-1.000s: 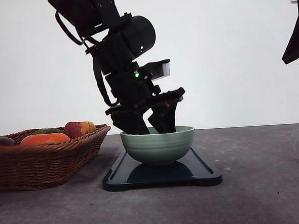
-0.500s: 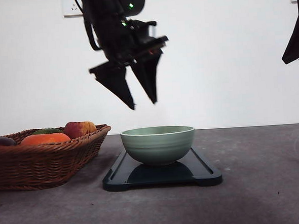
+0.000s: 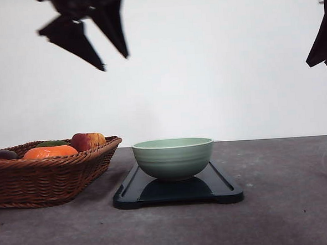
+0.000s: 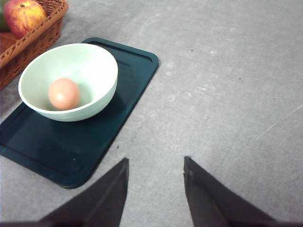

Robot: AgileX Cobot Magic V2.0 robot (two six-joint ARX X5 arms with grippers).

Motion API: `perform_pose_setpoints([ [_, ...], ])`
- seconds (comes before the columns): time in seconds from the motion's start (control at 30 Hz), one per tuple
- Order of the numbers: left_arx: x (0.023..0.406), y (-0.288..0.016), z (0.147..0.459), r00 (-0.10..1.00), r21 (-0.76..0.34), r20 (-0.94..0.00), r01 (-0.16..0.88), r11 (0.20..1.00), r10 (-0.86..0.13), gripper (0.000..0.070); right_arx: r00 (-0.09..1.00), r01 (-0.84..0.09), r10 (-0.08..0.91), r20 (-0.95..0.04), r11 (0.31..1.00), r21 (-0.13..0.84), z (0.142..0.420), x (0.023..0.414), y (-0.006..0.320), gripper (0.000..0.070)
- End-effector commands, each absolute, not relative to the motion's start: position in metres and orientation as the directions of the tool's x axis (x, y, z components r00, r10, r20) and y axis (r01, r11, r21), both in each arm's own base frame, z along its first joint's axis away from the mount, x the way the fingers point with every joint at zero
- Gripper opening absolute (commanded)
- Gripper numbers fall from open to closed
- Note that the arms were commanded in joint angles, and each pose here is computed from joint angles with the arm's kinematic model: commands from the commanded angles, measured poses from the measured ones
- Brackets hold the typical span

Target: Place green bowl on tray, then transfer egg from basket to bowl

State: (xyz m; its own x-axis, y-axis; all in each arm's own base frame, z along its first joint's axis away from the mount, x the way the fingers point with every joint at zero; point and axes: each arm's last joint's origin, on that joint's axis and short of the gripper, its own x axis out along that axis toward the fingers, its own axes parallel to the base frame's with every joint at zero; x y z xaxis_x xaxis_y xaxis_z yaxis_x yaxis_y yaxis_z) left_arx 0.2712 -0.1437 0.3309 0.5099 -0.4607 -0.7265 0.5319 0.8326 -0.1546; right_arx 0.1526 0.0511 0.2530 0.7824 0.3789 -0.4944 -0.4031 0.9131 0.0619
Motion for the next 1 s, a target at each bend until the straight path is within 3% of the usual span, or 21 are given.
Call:
perform_pose_setpoints([
  [0.0, 0.263, -0.136, 0.328, 0.538, -0.156, -0.705, 0.519, 0.841, -0.463, 0.0345, 0.786, -0.412, 0.384, -0.485, 0.91, 0.053, 0.254, 0.154, 0.052, 0.0226],
  [0.23, 0.219, -0.089, 0.314, 0.686, -0.126, -0.589, 0.444, 0.887, -0.427, 0.0345, 0.781, -0.421, 0.395, -0.484, 0.905, 0.058, 0.254, 0.154, 0.052, 0.0226],
  [0.47, 0.178, -0.052, 0.296, 0.765, -0.114, -0.531, 0.361, 0.926, -0.364, 0.0345, 0.77, -0.441, 0.417, -0.483, 0.895, 0.07, 0.254, 0.153, 0.053, 0.0226],
  [0.77, 0.145, -0.034, 0.264, 0.791, -0.102, -0.523, 0.313, 0.944, -0.318, 0.0346, 0.766, -0.441, 0.415, -0.491, 0.895, 0.07, 0.254, 0.153, 0.053, 0.0226],
  [0.97, 0.14, -0.033, 0.263, 0.802, -0.102, -0.505, 0.311, 0.945, -0.318, 0.0348, 0.747, -0.476, 0.457, -0.483, 0.875, 0.092, 0.254, 0.153, 0.054, 0.0241],
])
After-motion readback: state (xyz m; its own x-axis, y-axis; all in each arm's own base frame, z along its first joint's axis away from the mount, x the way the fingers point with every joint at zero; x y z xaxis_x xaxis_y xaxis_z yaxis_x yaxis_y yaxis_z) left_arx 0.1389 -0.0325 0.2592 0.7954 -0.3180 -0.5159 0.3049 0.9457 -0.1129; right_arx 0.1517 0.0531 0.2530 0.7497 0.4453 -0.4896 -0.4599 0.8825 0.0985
